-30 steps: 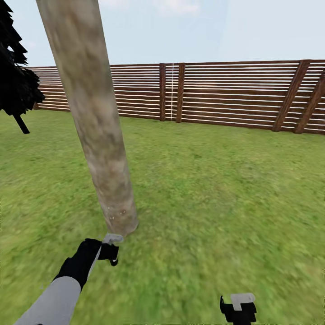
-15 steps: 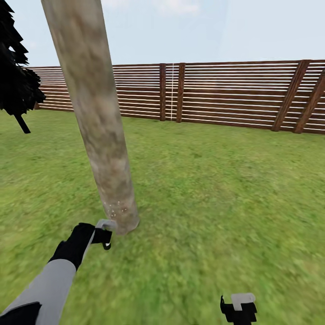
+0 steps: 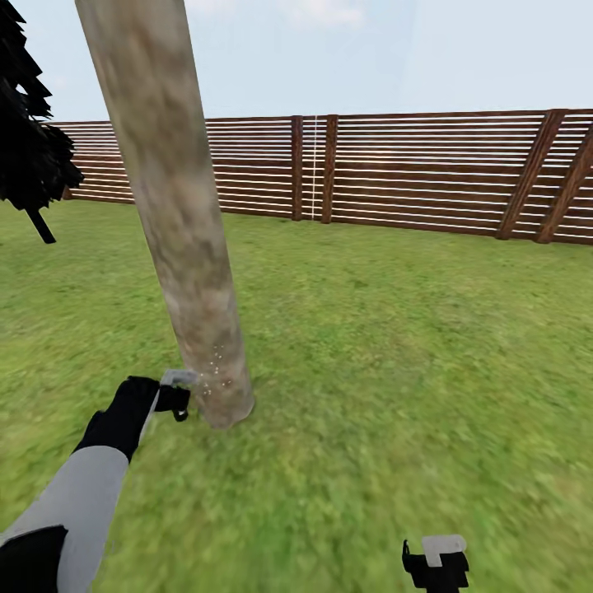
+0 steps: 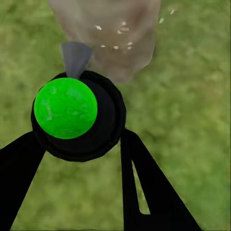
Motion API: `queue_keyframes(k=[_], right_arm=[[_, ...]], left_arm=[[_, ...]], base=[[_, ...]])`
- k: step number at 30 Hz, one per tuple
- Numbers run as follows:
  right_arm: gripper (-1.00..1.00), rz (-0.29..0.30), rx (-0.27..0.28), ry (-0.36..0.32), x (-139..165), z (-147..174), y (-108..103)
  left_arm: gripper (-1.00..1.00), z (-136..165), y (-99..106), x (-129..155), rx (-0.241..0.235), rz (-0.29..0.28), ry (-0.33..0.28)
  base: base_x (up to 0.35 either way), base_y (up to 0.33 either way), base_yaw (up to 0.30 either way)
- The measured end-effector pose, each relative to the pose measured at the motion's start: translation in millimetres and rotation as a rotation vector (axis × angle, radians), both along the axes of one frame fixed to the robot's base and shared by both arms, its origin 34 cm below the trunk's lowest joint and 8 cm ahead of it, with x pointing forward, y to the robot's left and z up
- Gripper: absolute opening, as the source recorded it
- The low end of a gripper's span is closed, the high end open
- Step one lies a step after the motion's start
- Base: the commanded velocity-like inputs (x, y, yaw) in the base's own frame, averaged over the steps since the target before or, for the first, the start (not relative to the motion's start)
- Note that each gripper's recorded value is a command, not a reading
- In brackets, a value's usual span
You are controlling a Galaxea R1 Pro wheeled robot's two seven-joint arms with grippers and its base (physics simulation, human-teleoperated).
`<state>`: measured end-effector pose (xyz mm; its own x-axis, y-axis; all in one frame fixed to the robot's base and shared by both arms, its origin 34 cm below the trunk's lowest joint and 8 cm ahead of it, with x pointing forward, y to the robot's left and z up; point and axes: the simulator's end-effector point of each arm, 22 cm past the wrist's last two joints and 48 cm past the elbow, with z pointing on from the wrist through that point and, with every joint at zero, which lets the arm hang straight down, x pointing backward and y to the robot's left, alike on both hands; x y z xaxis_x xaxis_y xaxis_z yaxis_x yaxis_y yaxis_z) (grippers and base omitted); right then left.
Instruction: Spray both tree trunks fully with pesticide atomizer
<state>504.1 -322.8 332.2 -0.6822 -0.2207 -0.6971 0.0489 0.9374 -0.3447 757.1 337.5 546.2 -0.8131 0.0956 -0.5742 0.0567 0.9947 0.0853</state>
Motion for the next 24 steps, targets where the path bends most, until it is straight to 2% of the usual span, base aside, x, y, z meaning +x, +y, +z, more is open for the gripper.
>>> queue_keyframes(k=[2, 4, 9, 11, 12, 13, 15, 18, 19, 22, 24], right_arm=[[1.0, 0.0, 0.001, -0.001, 0.3, 0.2, 0.5], [1.0, 0.001, 0.001, -0.002, 0.8, 0.2, 1.0], [1.0, 0.0, 0.002, -0.008, 2.6, 1.8, 1.6], [1.0, 0.001, 0.0, -0.008, 2.8, 2.1, 0.7], [1.0, 0.001, 0.0, -0.009, 2.9, 2.1, 0.7], [1.0, 0.001, 0.0, -0.008, 2.8, 2.1, 0.6], [1.0, 0.002, 0.0, -0.007, 2.4, 1.8, 0.8], [1.0, 0.002, -0.001, -0.007, 2.3, 1.8, 0.2], [1.0, 0.002, -0.001, -0.007, 2.4, 1.9, -0.2], [1.0, 0.002, -0.001, -0.006, 1.9, 1.5, 0.0], [1.0, 0.003, -0.001, -0.006, 1.8, 1.5, 0.1]], left_arm=[[-1.0, 1.6, 6.0, -0.4, -0.002, 0.007, -0.002], [-1.0, 1.4, 0.6, 0.4, -0.01, 0.003, -0.004], [-1.0, 7.2, -38.3, 8.6, -0.055, -0.031, -0.018], [-1.0, 18.4, -23.4, 13.9, -0.036, -0.015, -0.025], [-1.0, 24.5, -7.7, 11.9, -0.038, 0.005, 0.0], [-1.0, 25.3, -5.0, 9.3, -0.057, 0.005, 0.017], [-1.0, 25.8, -24.2, 7.7, -0.115, -0.021, 0.035], [-1.0, 28.7, -27.0, 10.0, -0.102, -0.035, 0.034], [-1.0, 38.3, -13.7, 16.0, -0.079, -0.027, 0.02], [-1.0, 47.6, 49.3, 12.6, -0.014, 0.032, 0.017], [-1.0, 46.8, 68.1, 6.8, 0.007, 0.048, 0.021]], base=[[-0.073, 0.0, 0.002], [-0.287, 0.0, 0.146], [-0.133, 0.0, 0.149], [-0.004, 0.0, 0.006], [-0.001, 0.0, 0.002], [0.0, 0.0, 0.0], [0.0, 0.0, 0.0], [0.0, 0.0, 0.0], [0.0, 0.0, 0.0], [0.0, 0.0, 0.0], [0.0, 0.0, 0.0]])
